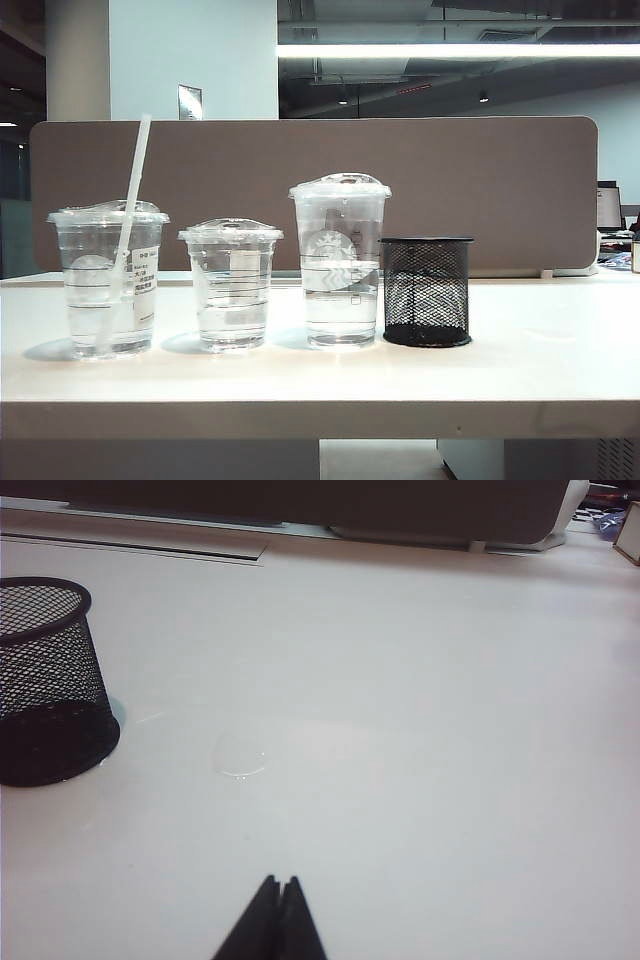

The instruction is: Pick up the straw and insert it into the medium coffee cup.

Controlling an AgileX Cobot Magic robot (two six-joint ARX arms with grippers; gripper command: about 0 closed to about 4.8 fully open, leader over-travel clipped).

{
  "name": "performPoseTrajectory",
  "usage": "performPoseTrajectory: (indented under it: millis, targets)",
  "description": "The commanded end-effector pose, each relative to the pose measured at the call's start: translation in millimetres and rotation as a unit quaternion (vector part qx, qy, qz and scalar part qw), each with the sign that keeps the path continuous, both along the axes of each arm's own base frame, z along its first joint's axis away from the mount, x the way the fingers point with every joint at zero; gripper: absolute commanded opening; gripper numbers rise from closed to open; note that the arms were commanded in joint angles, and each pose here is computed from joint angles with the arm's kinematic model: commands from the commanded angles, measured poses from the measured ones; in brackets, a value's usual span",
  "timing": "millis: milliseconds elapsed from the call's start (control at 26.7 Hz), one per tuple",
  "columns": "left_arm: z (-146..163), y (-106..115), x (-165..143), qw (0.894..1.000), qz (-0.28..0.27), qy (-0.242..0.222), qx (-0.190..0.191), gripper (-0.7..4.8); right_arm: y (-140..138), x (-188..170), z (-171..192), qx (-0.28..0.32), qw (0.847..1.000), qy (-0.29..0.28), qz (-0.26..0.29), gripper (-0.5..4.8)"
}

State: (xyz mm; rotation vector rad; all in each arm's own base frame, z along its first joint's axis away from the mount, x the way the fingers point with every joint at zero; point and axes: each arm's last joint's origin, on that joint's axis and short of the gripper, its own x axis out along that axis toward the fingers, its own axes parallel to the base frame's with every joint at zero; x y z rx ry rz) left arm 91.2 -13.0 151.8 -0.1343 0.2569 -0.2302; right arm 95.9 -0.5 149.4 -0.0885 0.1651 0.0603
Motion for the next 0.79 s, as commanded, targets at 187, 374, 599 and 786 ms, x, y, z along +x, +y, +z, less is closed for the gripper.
performPoseTrajectory:
  millis: [187,374,599,786]
  targets:
    - [-0.8,8.5,2.9,0.998,0.053,-0.019,0.003,-0.03,-0.1,0.5,-1.2,-0.002,1.000,-0.003,-0.001,-0.05]
    - [-3.2,11.6,4.8,0.994,0.103,-0.034,0.029,-0.03,-0.1,0.5,-1.2,-0.002,1.000,-0.003,-0.001,-0.05]
    - [-3.6,12.3,4.7,0.992,0.114,-0.032,0.032,-0.03,-0.1,0.5,-1.1,-0.002,1.000,-0.004,-0.001,-0.05]
    - [-3.5,12.3,4.8,0.992,0.114,-0.032,0.032,-0.03,-0.1,0.5,-1.1,-0.002,1.000,-0.004,-0.001,-0.05]
